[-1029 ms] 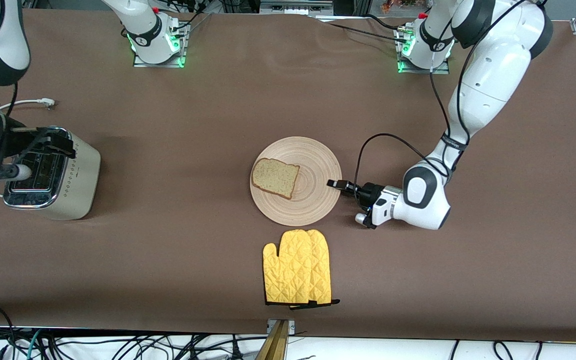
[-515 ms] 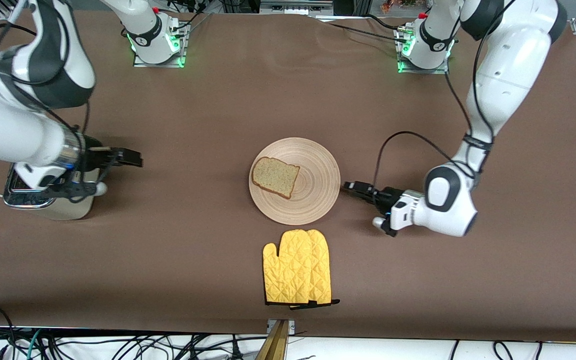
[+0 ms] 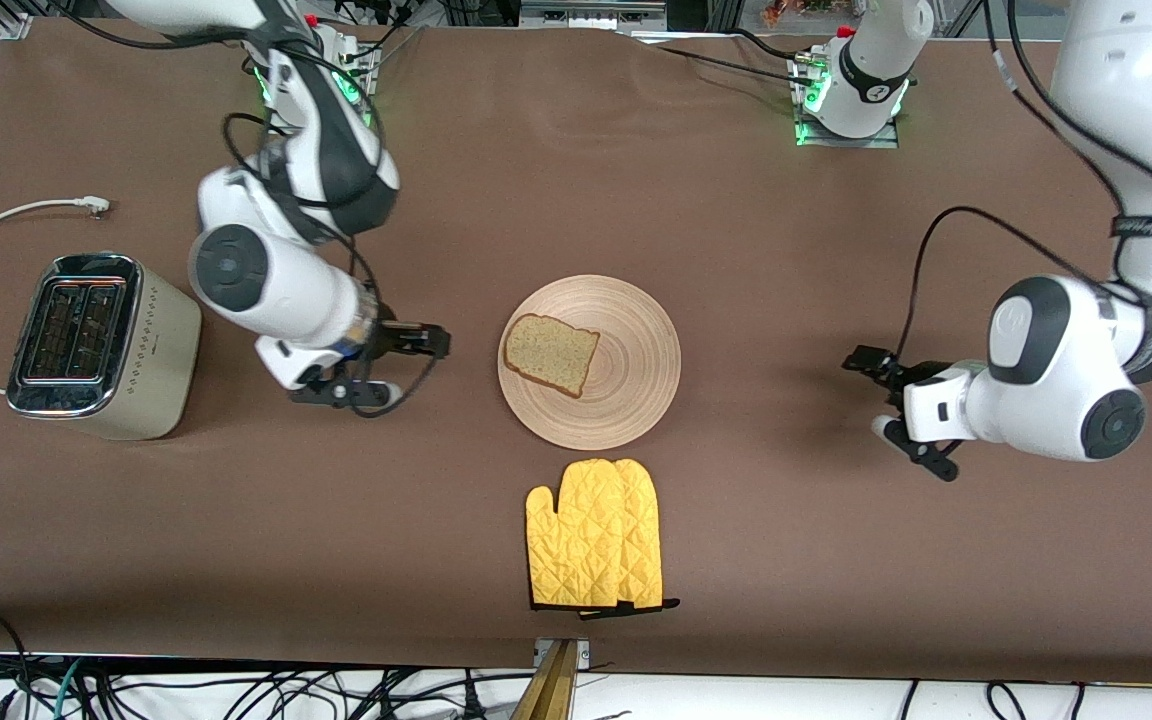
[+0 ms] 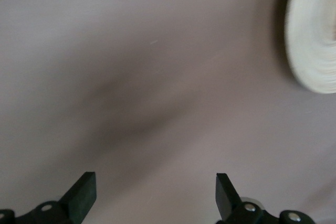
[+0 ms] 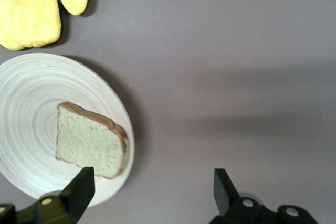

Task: Move plate and put bread in toaster
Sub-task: 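Lower the right gripper onto the bread while the left gripper withdraws, then grasp the bread slice with the right gripper and lift it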

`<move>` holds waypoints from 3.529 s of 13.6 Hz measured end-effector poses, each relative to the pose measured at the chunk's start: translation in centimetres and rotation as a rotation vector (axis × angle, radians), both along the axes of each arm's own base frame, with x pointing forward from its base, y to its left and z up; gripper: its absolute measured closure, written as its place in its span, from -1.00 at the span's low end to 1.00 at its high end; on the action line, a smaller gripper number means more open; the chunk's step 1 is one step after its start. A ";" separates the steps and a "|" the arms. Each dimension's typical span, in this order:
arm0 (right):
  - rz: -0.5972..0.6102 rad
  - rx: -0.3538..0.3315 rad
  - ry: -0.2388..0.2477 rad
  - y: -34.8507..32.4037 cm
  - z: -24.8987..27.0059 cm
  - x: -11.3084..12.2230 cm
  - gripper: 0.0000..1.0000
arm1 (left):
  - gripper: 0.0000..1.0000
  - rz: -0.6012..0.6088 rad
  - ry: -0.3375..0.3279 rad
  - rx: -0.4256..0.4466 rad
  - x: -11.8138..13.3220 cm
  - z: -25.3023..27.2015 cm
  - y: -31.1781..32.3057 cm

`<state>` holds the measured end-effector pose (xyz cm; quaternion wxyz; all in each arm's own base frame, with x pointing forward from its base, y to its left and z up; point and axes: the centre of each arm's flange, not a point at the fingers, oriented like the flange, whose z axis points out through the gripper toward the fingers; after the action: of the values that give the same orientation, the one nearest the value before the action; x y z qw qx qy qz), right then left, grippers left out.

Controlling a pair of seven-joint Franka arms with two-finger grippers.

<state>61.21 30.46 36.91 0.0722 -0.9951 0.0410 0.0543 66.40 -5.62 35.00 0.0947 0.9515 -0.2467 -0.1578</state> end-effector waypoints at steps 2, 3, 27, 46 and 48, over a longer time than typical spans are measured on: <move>-0.031 -0.004 -0.005 2.7 -2.4 -0.6 -1.00 | -1.00 0.081 -0.087 0.149 -1.2 7.9 -0.4; -0.040 -0.005 -0.010 4.1 -3.3 -1.0 -1.00 | -1.00 0.157 -0.138 0.182 -2.1 11.9 -0.7; 0.042 -0.097 -0.057 12.8 -14.4 -5.6 -0.98 | -1.00 0.460 -0.304 0.186 -10.6 24.4 0.1; 0.081 -0.129 -0.075 13.1 -14.9 -5.9 0.97 | -1.00 0.463 -0.303 0.187 -10.6 24.4 0.3; 0.081 -0.129 -0.075 13.1 -14.8 -5.9 0.97 | -1.00 0.463 -0.303 0.187 -10.6 24.4 0.3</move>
<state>55.31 43.59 22.13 0.0070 -0.9998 0.0014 0.0170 55.84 -5.34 59.38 0.0022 0.9998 -0.0187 -0.0104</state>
